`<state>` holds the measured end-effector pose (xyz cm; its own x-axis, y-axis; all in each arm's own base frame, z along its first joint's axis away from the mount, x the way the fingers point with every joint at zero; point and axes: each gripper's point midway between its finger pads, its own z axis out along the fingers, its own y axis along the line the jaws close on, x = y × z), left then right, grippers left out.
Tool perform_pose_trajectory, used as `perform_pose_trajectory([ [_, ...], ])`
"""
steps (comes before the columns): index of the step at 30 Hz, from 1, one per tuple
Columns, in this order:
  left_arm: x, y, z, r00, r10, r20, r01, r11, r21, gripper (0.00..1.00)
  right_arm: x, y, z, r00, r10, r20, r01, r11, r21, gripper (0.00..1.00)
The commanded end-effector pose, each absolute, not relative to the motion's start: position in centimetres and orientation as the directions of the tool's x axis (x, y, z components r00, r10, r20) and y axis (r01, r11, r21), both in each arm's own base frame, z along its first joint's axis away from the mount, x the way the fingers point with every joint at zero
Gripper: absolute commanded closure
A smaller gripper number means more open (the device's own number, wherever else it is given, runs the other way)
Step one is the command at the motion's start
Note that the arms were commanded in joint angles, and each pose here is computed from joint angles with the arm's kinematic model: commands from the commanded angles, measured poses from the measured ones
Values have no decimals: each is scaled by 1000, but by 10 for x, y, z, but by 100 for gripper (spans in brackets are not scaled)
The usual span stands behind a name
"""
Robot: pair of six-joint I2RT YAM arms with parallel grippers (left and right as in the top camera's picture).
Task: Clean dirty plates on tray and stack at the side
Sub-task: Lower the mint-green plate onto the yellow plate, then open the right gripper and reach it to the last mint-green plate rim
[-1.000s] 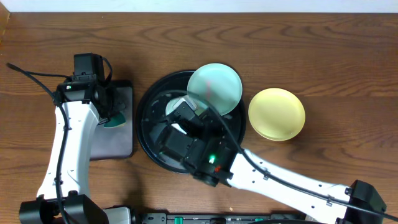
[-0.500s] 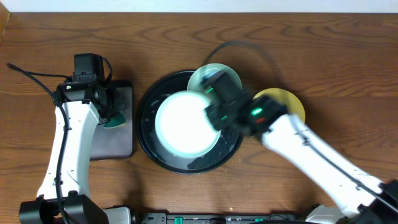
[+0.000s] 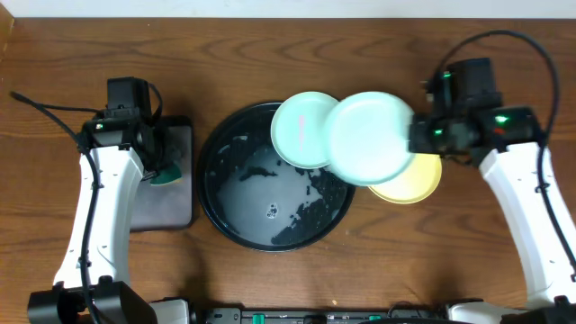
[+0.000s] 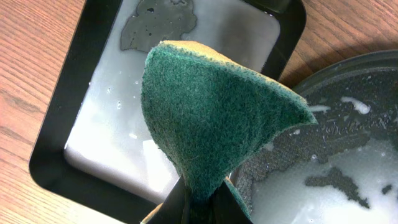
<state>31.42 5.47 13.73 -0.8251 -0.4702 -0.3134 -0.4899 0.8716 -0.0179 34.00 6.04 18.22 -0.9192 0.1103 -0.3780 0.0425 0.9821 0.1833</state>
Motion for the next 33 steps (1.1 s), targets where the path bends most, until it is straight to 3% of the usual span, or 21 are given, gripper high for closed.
perform_pose_trajectory([
  [1, 318, 56, 143, -823, -464, -326, -485, 874, -22, 93, 335, 19, 164, -919, 172, -354, 153, 985, 82, 99],
  [15, 318, 56, 143, -823, -464, -326, -485, 874, -22, 92, 325, -19, 78, -912, 275, -305, 268, 961, 66, 99],
  [19, 318, 56, 143, -823, -464, -326, -485, 874, -22, 93, 327, -14, 67, -913, 275, -303, 257, 961, 97, 88],
  [22, 318, 56, 143, -823, -464, -326, -485, 874, -22, 93, 326, -13, 66, -914, 274, -298, 255, 962, 102, 78],
  [27, 318, 56, 143, -823, -464, -326, -485, 874, -22, 92, 336, 6, 77, -921, 232, -314, 187, 968, 167, 71],
  [33, 318, 56, 143, -823, -464, -326, -485, 874, -22, 93, 368, 52, 125, -907, 150, -394, 41, 961, 272, 62],
])
